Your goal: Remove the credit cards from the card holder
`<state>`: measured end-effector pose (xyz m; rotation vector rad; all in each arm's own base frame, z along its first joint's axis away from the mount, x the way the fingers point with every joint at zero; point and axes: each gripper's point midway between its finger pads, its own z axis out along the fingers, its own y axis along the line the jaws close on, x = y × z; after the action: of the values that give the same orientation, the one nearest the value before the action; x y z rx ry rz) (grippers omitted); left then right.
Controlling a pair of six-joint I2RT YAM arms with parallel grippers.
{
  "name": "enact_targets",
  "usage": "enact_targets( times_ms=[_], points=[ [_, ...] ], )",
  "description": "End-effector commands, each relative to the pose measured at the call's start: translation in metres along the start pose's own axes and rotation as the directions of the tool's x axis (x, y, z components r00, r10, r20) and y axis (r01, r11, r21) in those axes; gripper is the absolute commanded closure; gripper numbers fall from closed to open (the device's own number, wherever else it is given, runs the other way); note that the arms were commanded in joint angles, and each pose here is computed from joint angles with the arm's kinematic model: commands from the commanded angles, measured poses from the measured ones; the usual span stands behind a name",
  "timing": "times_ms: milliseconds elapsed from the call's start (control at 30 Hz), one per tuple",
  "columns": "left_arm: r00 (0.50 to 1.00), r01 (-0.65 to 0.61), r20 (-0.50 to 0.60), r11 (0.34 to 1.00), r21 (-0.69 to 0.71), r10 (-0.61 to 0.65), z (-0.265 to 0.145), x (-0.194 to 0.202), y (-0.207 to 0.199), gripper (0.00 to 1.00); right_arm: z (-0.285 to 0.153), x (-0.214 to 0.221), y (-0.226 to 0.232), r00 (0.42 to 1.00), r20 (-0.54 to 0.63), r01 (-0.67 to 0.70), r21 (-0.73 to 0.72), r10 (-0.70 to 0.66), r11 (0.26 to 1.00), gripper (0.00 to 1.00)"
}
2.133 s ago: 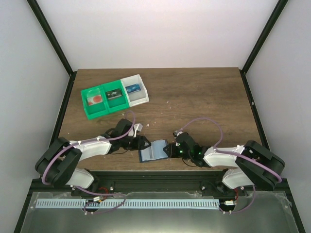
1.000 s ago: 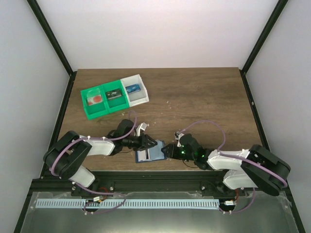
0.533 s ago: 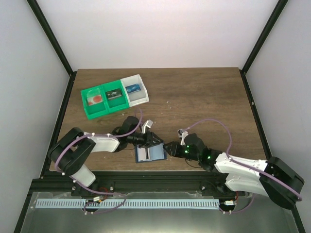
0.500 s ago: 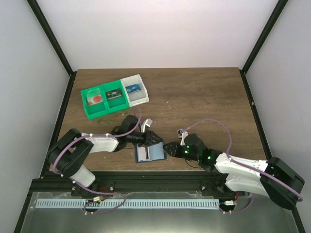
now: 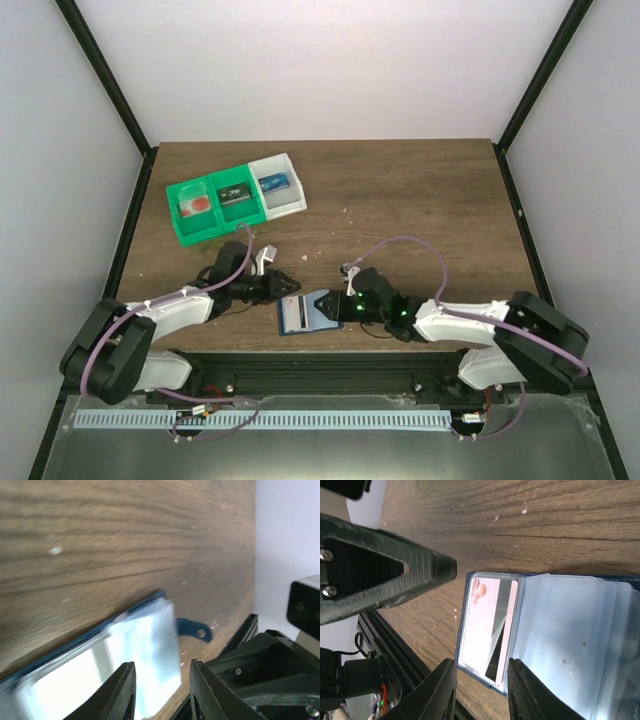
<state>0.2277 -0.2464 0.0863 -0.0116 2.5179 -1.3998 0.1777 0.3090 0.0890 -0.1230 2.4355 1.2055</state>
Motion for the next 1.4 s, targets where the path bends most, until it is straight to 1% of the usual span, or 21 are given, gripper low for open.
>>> enact_targets(
  times_ms=[0, 100, 267, 367, 533, 633, 767, 867, 1033, 1367],
  points=[
    [0.998, 0.057, -0.011, 0.998, -0.018, -0.058, -0.008, 0.013, 0.028, 0.69, 0.021, -0.001, 0.022, 0.997, -0.031, 0.064, -0.093, -0.067, 0.994, 0.70],
    [0.997, 0.073, -0.011, 0.997, -0.016, -0.073, -0.011, 0.016, 0.034, 0.69, 0.039, 0.006, 0.017, 0.995, -0.081, 0.053, -0.086, -0.060, 0.995, 0.71],
    [0.998, 0.061, -0.003, 0.998, -0.013, -0.061, -0.013, 0.017, 0.034, 0.71, 0.053, 0.015, -0.003, 0.992, -0.122, 0.032, -0.009, -0.033, 0.999, 0.72],
    [0.998, 0.059, -0.007, 0.998, -0.003, -0.059, -0.013, 0.021, 0.035, 0.71, 0.055, 0.021, -0.026, 0.990, -0.140, 0.021, 0.088, -0.008, 0.996, 0.72],
    [0.997, 0.072, -0.024, 0.997, -0.019, -0.072, -0.011, 0.028, 0.044, 0.71, 0.053, 0.028, -0.041, 0.990, -0.141, -0.010, 0.137, 0.029, 0.990, 0.73],
    [0.996, 0.085, -0.026, 0.996, -0.019, -0.086, -0.011, 0.031, 0.046, 0.70, 0.053, 0.024, -0.034, 0.990, -0.139, -0.001, 0.117, 0.017, 0.993, 0.74],
    [0.995, 0.093, -0.028, 0.996, -0.002, -0.093, -0.012, 0.035, 0.045, 0.69, 0.051, 0.018, -0.011, 0.991, -0.132, 0.009, 0.022, -0.006, 1.000, 0.75],
    [0.995, 0.098, -0.029, 0.995, -0.005, -0.098, -0.012, 0.036, 0.047, 0.69, 0.050, 0.014, -0.001, 0.992, -0.124, 0.007, -0.010, -0.009, 1.000, 0.75],
    [0.993, 0.111, -0.040, 0.994, 0.023, -0.110, -0.010, 0.040, 0.046, 0.67, 0.055, 0.015, -0.003, 0.991, -0.134, 0.008, 0.005, -0.007, 1.000, 0.76],
    [0.990, 0.132, -0.056, 0.991, -0.014, -0.133, -0.005, 0.048, 0.061, 0.69, 0.063, 0.022, -0.012, 0.986, -0.165, 0.005, 0.026, 0.000, 1.000, 0.79]
  ],
)
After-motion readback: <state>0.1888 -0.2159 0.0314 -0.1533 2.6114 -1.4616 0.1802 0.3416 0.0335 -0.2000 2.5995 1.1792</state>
